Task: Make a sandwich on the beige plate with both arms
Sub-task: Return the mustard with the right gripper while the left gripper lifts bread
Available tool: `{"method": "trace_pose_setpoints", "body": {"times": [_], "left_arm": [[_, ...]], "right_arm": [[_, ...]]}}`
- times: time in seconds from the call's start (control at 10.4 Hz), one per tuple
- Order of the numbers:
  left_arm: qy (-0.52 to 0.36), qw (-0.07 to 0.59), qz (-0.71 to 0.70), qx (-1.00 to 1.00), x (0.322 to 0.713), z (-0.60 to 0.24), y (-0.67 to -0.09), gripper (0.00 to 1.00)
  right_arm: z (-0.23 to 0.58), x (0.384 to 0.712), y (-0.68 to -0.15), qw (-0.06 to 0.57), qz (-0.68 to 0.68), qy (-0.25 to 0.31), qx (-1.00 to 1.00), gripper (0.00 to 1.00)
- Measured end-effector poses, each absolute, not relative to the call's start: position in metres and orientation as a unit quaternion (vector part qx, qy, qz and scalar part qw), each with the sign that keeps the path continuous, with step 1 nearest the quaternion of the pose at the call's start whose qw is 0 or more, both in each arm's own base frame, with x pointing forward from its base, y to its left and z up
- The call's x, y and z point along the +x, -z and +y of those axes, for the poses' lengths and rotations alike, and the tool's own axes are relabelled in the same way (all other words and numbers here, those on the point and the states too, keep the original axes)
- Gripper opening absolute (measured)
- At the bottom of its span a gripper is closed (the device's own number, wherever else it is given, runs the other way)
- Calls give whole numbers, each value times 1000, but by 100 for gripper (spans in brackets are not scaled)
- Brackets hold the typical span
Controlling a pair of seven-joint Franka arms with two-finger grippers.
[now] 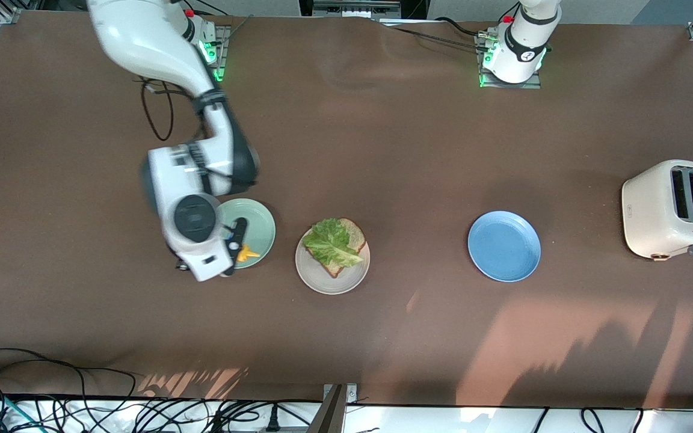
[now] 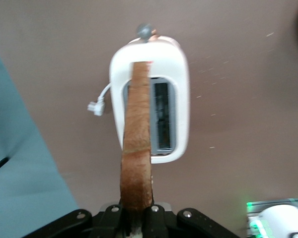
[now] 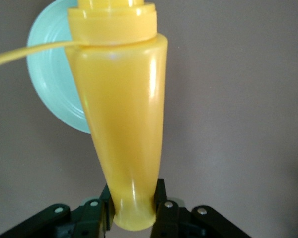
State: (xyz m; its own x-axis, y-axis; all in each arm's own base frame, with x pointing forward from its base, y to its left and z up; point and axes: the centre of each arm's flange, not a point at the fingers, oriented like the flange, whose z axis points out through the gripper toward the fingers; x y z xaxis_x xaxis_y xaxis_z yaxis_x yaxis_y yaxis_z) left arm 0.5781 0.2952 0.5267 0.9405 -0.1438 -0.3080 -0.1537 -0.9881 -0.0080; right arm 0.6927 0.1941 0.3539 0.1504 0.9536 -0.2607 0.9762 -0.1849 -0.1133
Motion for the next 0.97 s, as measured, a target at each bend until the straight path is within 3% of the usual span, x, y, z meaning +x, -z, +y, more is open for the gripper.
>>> {"method": "trace_pose_setpoints", "body": {"times": [0.19,0.48,0.97], "left_arm": [[-131,-51,-2,-990,583,254,-541,11],[-149,-112,-98,-978,620,121,-531,11],[-211,-251,-136,-935,666,-83,-472,11]], "right_arm": [[131,705,-363,-62,654,83,749,35],[52,713,-355,-193,667,-21,719,34],[-40,706,-262,-365,624,-130,679,34]]}}
